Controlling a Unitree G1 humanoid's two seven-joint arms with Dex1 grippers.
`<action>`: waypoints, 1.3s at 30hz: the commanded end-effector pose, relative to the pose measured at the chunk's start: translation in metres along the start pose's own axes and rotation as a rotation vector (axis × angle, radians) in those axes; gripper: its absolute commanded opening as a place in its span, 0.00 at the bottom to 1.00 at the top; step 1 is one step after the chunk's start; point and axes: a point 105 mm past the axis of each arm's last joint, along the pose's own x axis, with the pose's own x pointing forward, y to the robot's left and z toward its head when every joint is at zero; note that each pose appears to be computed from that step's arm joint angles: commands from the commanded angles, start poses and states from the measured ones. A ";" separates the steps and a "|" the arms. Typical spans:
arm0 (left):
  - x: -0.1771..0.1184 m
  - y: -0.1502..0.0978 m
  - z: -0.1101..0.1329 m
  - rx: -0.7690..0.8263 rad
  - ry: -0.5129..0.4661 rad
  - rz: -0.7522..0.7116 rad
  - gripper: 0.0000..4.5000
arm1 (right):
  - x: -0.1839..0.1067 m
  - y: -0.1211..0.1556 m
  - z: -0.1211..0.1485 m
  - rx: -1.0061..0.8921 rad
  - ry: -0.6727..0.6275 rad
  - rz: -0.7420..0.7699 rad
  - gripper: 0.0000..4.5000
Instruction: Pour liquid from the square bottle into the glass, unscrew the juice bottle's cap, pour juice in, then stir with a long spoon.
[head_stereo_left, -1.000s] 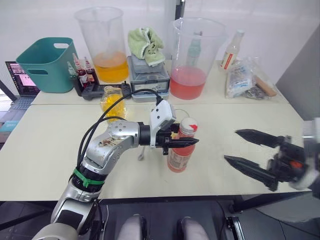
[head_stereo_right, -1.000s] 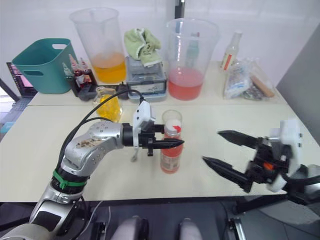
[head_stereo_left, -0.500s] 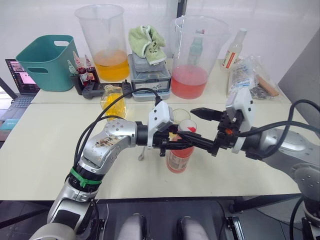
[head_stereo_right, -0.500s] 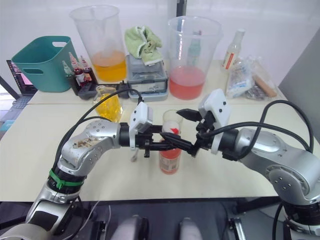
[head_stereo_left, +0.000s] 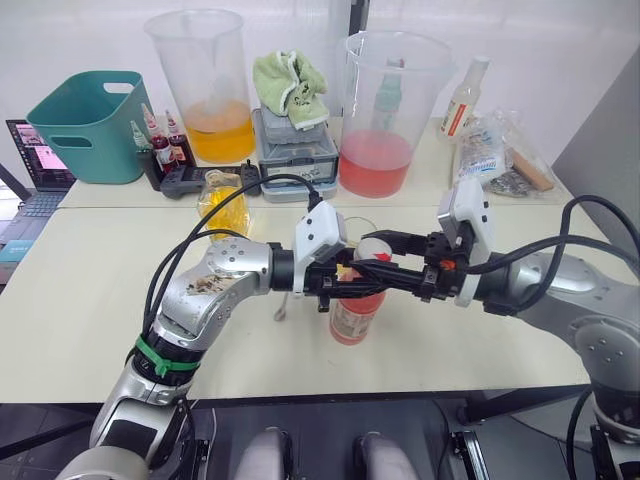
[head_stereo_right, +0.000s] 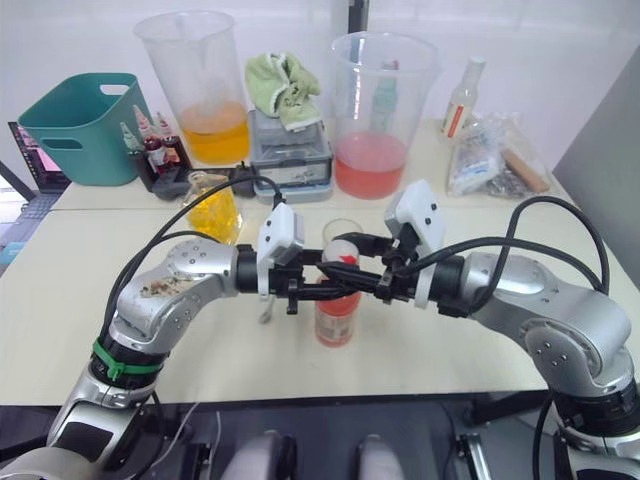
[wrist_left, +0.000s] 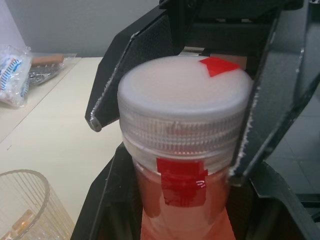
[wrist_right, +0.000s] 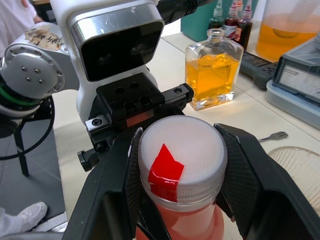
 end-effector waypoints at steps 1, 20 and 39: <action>-0.011 0.007 0.011 0.051 0.005 0.043 0.35 | -0.001 0.007 0.021 -0.091 -0.058 0.110 0.39; -0.018 -0.001 -0.006 -0.077 -0.032 0.086 0.35 | 0.018 -0.016 0.023 -0.279 0.046 0.768 0.39; -0.011 -0.006 -0.010 -0.090 -0.035 0.073 0.35 | -0.016 -0.015 0.034 -0.222 -0.106 0.177 0.99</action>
